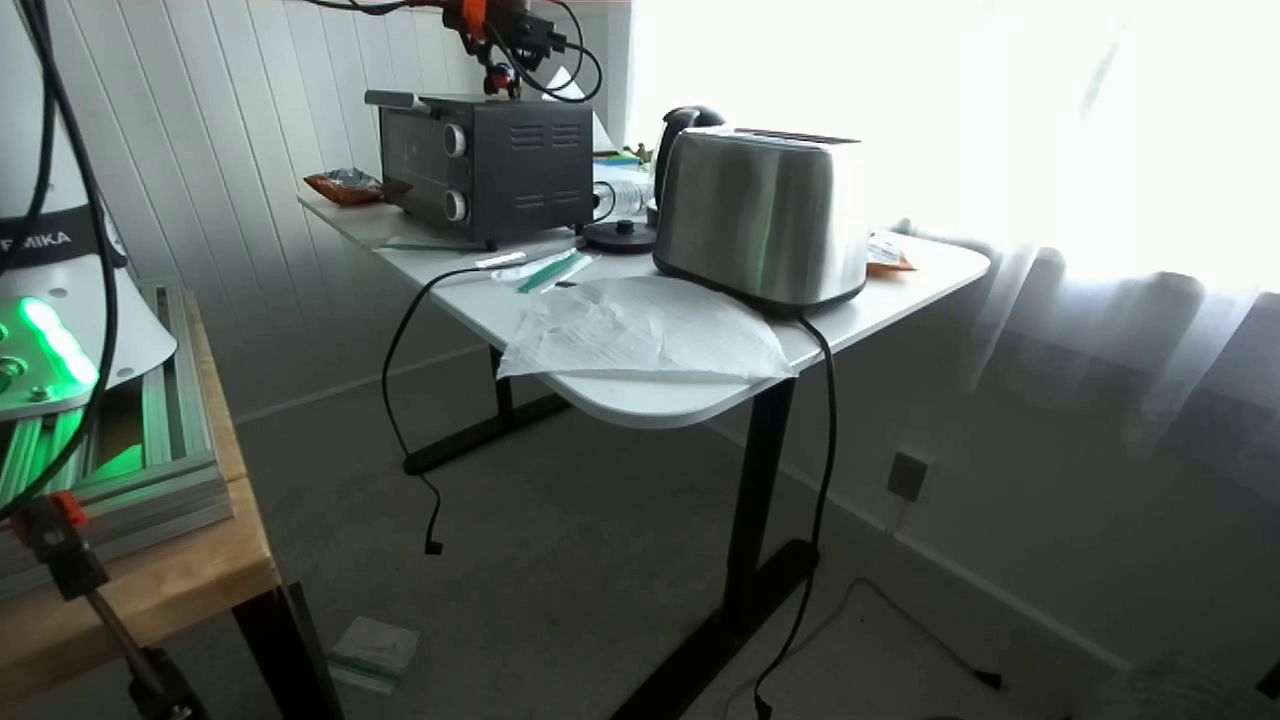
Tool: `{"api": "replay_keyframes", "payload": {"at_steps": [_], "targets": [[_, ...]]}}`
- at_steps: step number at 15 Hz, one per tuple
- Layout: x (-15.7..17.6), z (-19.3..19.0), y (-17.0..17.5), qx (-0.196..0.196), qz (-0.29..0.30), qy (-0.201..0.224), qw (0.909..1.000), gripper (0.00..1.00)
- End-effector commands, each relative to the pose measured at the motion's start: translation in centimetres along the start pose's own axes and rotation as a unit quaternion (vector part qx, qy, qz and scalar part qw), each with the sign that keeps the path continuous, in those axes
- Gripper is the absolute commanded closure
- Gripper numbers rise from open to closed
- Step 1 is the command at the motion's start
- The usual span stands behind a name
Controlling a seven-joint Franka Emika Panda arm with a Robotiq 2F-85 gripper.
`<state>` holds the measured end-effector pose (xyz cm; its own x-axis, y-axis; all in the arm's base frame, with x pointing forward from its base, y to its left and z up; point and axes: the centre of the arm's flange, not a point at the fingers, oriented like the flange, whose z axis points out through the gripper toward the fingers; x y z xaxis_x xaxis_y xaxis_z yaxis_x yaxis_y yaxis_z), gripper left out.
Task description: Lift the toy car, put it on top of the oven and turn it upside down
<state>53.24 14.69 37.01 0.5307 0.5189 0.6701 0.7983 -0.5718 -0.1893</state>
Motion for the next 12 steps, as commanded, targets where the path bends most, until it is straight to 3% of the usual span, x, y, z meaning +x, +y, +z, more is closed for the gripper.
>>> {"api": "replay_keyframes", "payload": {"at_steps": [1,5,7,10,12], "targets": [[-0.2,0.4,0.1,-0.012,-0.006,0.015,0.9998,0.81],[0.8,-1.0,-0.8,-0.029,-0.028,0.002,0.9992,0.81],[1.9,-2.1,-2.1,-0.05,-0.062,-0.032,0.9963,0.81],[4.0,-3.2,-3.8,-0.083,-0.123,-0.077,0.9859,0.81],[5.6,-3.8,-5.3,-0.11,-0.166,-0.111,0.9737,0.81]]}}
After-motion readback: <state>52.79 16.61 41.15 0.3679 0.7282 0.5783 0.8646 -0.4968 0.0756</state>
